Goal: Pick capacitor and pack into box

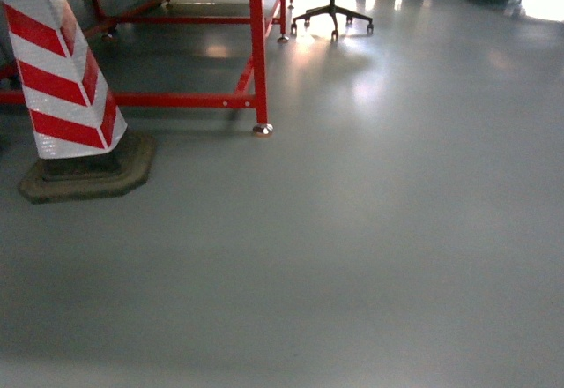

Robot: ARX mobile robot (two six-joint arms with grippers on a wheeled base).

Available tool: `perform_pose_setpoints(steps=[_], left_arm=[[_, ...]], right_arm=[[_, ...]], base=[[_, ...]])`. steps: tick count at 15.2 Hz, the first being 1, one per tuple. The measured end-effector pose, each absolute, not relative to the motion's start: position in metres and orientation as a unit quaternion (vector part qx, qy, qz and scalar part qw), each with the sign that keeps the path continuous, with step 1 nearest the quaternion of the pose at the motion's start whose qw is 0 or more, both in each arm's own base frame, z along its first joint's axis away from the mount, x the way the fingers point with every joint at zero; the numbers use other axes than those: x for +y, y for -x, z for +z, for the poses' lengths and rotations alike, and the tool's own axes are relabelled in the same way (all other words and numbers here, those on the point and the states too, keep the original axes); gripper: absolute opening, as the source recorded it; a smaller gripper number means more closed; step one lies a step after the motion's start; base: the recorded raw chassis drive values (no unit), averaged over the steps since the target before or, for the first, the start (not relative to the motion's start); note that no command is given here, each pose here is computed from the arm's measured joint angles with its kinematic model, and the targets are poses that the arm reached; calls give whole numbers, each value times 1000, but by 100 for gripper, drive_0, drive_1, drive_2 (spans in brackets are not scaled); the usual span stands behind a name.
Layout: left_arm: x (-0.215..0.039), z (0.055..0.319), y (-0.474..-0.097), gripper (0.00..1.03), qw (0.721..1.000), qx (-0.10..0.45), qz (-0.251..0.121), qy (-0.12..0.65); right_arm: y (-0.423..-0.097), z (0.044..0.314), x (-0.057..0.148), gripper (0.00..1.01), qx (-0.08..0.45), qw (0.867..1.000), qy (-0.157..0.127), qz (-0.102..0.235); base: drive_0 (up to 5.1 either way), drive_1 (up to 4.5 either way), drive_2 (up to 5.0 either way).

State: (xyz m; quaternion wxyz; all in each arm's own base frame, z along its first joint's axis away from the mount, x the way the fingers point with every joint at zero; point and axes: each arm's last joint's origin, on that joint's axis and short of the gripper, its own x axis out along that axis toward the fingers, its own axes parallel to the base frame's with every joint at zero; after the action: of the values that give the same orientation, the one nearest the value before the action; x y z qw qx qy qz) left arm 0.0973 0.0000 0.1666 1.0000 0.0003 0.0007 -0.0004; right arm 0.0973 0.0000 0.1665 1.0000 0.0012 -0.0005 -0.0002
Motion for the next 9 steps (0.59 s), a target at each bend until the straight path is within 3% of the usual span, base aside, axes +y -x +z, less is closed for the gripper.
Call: perform_pose_setpoints(steps=[9], left_arm=[[0, 167, -97, 43, 1000, 1, 0, 0]], right_arm=[[-97, 167, 0, 98, -1, 1000, -1, 0]], base=[[-509, 237, 237]])
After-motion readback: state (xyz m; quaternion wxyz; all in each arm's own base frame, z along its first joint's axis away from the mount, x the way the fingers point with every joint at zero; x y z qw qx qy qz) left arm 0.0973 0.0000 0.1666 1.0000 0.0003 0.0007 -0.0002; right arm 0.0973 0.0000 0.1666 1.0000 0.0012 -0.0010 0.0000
